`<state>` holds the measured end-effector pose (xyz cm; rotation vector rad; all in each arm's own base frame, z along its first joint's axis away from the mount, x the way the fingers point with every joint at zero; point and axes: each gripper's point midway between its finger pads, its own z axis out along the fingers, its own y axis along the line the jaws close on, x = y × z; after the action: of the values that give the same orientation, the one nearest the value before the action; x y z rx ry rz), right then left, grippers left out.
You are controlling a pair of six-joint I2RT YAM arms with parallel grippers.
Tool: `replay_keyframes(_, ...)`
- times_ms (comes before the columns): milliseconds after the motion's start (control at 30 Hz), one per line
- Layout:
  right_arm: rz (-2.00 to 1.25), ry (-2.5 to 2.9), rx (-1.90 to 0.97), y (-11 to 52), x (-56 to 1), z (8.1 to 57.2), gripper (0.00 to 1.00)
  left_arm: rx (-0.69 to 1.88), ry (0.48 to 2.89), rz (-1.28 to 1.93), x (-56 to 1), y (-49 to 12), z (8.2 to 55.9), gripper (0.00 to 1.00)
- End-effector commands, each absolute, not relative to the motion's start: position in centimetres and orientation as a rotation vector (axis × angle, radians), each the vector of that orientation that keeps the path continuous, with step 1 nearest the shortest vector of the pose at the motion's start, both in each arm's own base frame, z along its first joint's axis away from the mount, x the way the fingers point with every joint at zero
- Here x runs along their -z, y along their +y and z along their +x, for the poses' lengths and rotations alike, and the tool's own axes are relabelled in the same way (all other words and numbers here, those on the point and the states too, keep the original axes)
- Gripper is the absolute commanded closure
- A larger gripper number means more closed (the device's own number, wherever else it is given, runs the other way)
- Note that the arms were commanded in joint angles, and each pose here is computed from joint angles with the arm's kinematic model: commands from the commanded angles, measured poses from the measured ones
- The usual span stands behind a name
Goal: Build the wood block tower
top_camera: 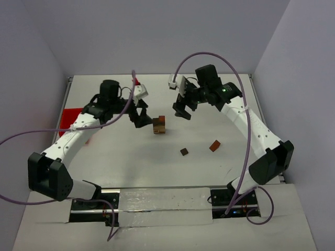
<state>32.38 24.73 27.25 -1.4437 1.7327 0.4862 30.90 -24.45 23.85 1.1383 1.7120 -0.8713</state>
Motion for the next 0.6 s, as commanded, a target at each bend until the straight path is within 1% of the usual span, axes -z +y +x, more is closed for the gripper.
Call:
replay_keyframes(0,-1.286,1.865,-0.51,20.7,-24.3,32.2,0.0,0.743,1.759,1.23,-22.0,-28.6,30.1,0.01)
replay_keyframes(67,-1.211,1.869,-0.509,19.1,-24.4,31.9,0.0,0.758,1.755,1.269,-21.6,-31.1,29.1,0.01)
replay_keyframes(100,-1.165,1.909,-0.531,18.2,-23.4,31.6,0.0,0.758,1.757,1.284,-21.2,-32.0,29.0,0.01)
replay_keyframes(233,-0.899,1.979,-0.615,13.2,-23.2,31.8,0.0,0.81,1.694,1.47,-19.1,-36.0,25.6,0.02)
replay_keyframes(367,-0.691,2.031,-0.579,9.1,-21.6,31.8,0.0,0.899,1.649,1.548,-17.5,-38.9,24.2,0.13)
replay_keyframes(400,-0.652,2.039,-0.56,8.5,-21.4,32.0,0.0,0.88,1.671,1.521,-16.9,-39.7,24.8,0.17)
replay_keyframes(500,-0.529,2.057,-0.516,7.0,-21.0,32.6,0.0,0.8,1.719,1.461,-15.2,-41.8,24.9,0.24)
replay_keyframes(567,-0.477,2.061,-0.511,6.5,-20.9,32.9,0.0,0.726,1.765,1.397,-13.7,-42.7,25.1,0.26)
